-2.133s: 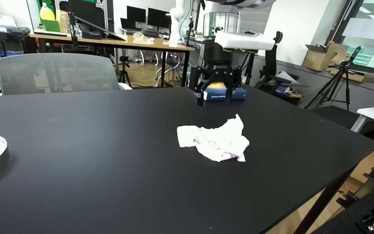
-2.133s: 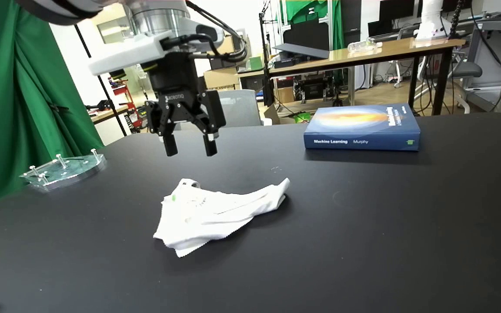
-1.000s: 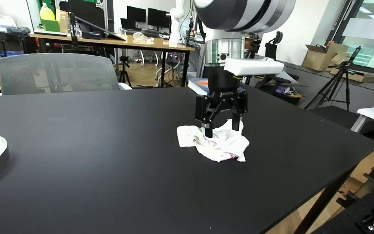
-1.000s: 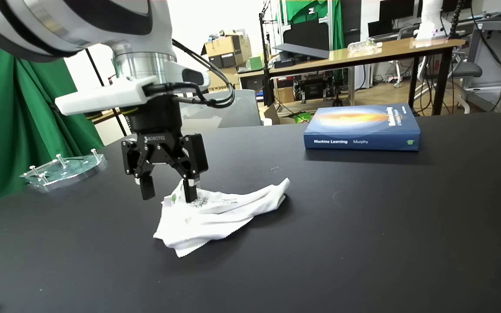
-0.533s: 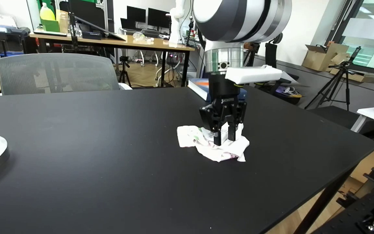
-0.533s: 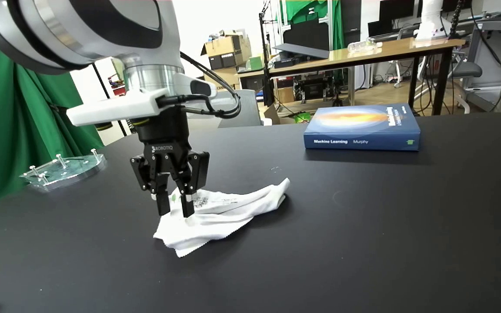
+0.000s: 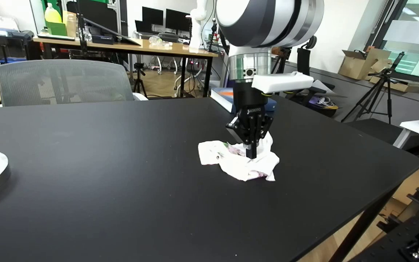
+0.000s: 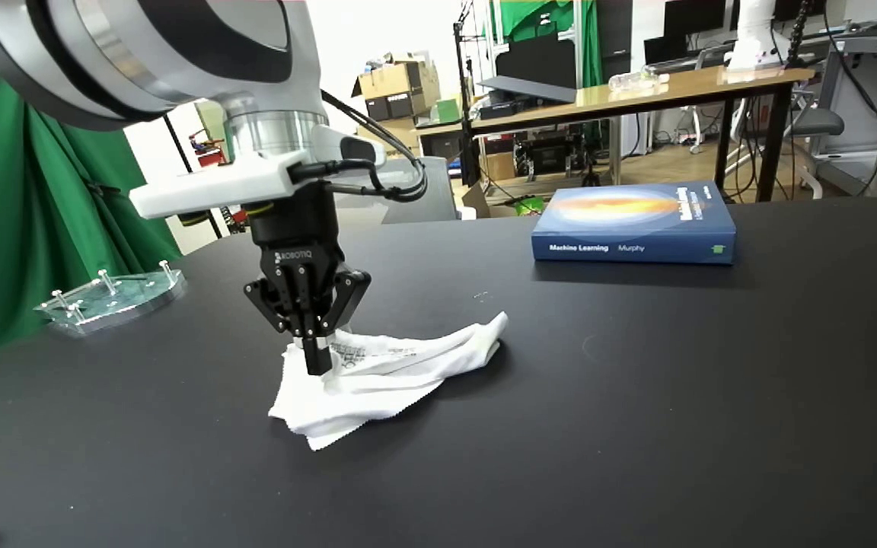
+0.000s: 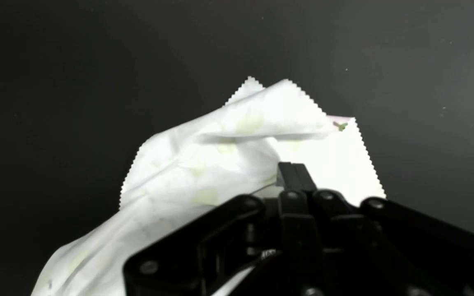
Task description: Unfold the towel on the table
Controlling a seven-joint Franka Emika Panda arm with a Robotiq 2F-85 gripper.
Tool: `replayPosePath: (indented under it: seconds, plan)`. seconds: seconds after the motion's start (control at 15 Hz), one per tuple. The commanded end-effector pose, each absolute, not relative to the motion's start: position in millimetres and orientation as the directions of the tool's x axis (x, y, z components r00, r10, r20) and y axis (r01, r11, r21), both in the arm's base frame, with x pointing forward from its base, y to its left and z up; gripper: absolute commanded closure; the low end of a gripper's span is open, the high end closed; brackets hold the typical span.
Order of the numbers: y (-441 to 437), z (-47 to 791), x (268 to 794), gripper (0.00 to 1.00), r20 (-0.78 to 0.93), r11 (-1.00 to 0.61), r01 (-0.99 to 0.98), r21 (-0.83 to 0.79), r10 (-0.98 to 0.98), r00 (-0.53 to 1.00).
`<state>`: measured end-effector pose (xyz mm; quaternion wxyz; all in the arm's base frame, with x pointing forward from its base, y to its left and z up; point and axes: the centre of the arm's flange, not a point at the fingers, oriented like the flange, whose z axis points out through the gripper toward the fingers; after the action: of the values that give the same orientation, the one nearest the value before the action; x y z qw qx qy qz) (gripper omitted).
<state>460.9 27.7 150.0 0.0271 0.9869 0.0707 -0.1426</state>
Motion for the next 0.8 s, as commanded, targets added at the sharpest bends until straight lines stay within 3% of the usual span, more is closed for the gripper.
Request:
replayPosePath:
  seconds: [0.0, 0.73]
  plan:
    - [26, 156, 468, 1.00, -0.266, -0.986, 0.158, 0.053, 0.139, 0.954]
    - [19, 226, 535, 1.00, -0.065, -0.950, 0.204, 0.237, 0.194, 0.979]
